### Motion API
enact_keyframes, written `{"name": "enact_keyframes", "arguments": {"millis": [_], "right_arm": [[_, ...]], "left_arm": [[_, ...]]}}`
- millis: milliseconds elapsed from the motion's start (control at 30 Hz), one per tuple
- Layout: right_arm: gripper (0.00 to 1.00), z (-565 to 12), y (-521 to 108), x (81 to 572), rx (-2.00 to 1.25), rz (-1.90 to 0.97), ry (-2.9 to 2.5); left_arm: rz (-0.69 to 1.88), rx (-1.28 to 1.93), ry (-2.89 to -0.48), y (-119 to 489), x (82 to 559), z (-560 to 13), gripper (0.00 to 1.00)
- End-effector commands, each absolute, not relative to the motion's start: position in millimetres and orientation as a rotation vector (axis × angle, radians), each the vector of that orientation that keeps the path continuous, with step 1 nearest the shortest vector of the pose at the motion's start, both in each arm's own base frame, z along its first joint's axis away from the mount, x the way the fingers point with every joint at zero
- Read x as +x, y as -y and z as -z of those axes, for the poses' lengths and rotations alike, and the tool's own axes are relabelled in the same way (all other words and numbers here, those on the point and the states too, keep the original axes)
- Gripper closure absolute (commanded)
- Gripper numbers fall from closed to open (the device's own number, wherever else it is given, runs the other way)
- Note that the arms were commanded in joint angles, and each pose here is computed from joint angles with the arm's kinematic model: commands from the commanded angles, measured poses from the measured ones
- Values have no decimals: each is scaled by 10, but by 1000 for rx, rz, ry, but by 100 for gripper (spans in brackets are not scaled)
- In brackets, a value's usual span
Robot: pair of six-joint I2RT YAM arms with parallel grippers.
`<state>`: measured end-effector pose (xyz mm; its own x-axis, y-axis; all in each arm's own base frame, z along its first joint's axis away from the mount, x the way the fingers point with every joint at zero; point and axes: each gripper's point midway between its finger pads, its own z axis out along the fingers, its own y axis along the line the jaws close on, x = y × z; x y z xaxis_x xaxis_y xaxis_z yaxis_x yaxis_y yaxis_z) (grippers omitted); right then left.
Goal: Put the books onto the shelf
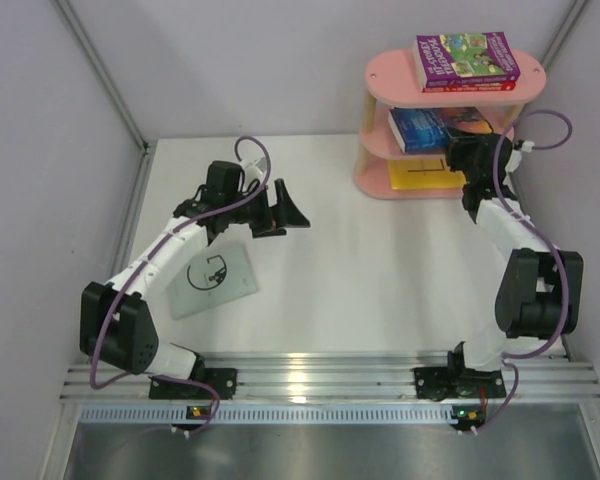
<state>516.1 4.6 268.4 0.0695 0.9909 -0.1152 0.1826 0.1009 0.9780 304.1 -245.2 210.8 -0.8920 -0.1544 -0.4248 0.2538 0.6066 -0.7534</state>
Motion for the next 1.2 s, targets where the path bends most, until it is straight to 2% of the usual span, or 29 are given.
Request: {"name": "enact_keyframes", "arguments": {"millis": [0, 733, 833, 867, 967, 1067, 1167], "right_arm": [[99, -3453, 15, 5256, 1206, -972, -1181], [100, -3218, 35, 5498, 1294, -878, -1192], [85, -3246, 11, 5499, 1270, -870, -1216], [75, -3236, 10, 5488, 1278, -841, -1253], [61, -3282, -45, 5453, 1260, -810, -1337], [52, -3207, -78, 5362, 1252, -742, -1487], [50, -3147, -84, 5260, 1236, -712, -1563]], "left_arm": [[1251, 147, -2306, 2498, 3090, -2203, 1], [1161, 138, -2324, 2412, 3116, -2120, 2], [1150, 125, -2348, 2403, 3121, -2048, 1], [1152, 118, -2353, 2402, 3115, -2025, 2], [1157, 112, -2353, 2405, 3112, -2003, 2], [1144, 99, -2347, 2387, 3116, -1989, 2], [1130, 74, -2347, 2369, 3129, -1940, 2]]}}
